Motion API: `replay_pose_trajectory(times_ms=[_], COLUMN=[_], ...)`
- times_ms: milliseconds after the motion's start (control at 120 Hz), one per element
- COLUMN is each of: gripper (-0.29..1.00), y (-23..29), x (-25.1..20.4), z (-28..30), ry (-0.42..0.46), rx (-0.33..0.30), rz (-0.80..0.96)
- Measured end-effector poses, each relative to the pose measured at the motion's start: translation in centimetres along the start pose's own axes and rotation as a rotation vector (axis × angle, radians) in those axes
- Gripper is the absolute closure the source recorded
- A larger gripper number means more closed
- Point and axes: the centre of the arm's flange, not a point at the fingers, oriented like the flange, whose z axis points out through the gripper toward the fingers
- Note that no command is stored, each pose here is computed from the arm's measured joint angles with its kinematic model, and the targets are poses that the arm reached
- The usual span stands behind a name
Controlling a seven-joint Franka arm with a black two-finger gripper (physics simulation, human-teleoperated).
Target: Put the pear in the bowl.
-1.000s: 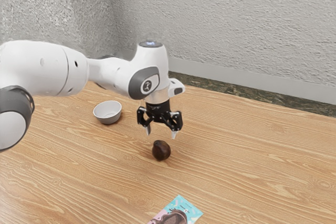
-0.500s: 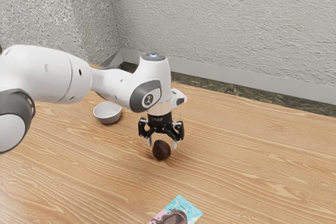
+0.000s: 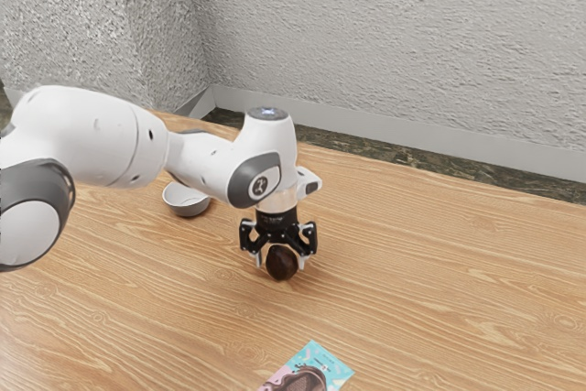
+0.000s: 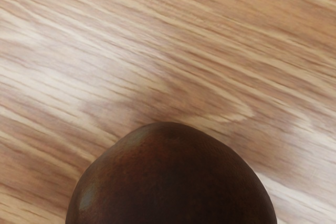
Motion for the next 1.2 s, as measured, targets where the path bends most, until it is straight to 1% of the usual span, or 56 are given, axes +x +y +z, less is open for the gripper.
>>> replay_pose_trajectory(times_ms=[100,350,500,725,867,1117,1200], gripper=[0.1,0.21,0.25,0.3,0.31,0.32,0.32], y=[0.0,0.0,0.0,-0.5,-4.3,-14.1,-17.6], x=[0.1,0.2,0.3,0.7,3.0,8.8,10.4], z=[0.3,0.8,0.8,-0.8,-3.0,-6.2,-6.9], ry=[0.0,0.004,0.011,0.03,0.052,0.113,0.133], rx=[0.0,-0.001,-0.003,-0.02,-0.044,-0.078,-0.077], rz=[-0.008,-0.022,-0.029,-0.047,-0.122,-0.297,-0.349])
